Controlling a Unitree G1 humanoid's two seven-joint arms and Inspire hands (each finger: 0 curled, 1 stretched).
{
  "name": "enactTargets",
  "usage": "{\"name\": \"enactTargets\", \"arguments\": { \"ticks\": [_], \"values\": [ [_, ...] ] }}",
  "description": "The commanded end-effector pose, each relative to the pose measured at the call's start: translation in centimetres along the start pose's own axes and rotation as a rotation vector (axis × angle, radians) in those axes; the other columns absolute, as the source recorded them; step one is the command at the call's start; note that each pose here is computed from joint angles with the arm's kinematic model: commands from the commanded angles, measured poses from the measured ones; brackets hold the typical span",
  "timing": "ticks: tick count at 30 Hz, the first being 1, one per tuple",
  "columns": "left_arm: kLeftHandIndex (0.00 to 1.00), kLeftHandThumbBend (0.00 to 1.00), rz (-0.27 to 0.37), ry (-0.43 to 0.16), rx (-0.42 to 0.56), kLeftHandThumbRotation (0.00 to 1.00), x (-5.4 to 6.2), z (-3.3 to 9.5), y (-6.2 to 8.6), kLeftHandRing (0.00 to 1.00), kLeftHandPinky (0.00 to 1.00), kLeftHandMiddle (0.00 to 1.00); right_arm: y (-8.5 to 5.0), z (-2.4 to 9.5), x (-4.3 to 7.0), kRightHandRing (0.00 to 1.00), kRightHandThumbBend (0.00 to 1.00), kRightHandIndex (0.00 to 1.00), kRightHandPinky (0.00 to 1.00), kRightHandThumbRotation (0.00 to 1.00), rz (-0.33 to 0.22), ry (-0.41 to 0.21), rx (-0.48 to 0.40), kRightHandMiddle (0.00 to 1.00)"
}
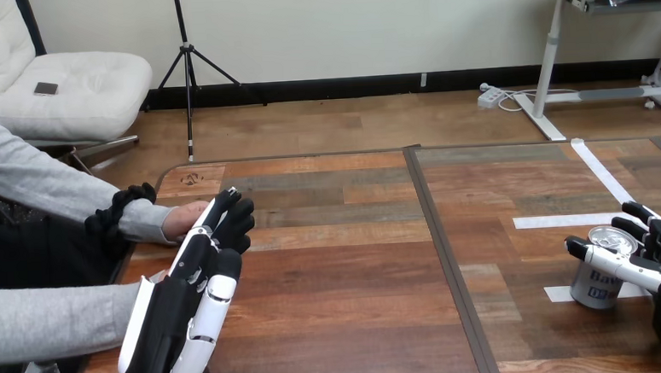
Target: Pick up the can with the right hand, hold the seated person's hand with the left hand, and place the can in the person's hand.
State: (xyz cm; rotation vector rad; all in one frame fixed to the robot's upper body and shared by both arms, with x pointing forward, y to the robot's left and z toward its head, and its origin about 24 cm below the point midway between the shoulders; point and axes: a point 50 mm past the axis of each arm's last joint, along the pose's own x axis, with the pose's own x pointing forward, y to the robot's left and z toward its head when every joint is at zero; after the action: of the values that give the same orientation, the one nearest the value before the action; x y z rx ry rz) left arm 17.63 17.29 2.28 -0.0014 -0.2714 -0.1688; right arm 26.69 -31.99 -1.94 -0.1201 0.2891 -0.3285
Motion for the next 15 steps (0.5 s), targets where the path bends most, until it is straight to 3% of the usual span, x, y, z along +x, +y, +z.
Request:
{"name": "enactTargets", "arguments": {
  "ticks": [1,7,15],
  "values": [
    [0.91,0.52,-0.009,-0.101,0.009,0.82,1.51,1.51,0.08,0.91,0.9,0.9,0.14,3.89,1.66,0.89,1.0,0.88,0.88,0.03,0.001,-0.11,-0.016,0.87],
    [0.91,0.49,-0.011,-0.108,0.006,0.83,1.5,1.49,0.04,0.91,0.9,0.9,-0.01,3.85,1.58,0.89,1.0,0.88,0.88,0.03,0.008,-0.108,-0.082,0.86],
    [0.9,0.5,-0.004,-0.101,0.013,0.83,1.38,1.55,0.01,0.9,0.89,0.9,-0.3,3.64,1.44,0.89,1.0,0.88,0.88,0.02,0.014,-0.104,-0.084,0.86]
  ]
}}
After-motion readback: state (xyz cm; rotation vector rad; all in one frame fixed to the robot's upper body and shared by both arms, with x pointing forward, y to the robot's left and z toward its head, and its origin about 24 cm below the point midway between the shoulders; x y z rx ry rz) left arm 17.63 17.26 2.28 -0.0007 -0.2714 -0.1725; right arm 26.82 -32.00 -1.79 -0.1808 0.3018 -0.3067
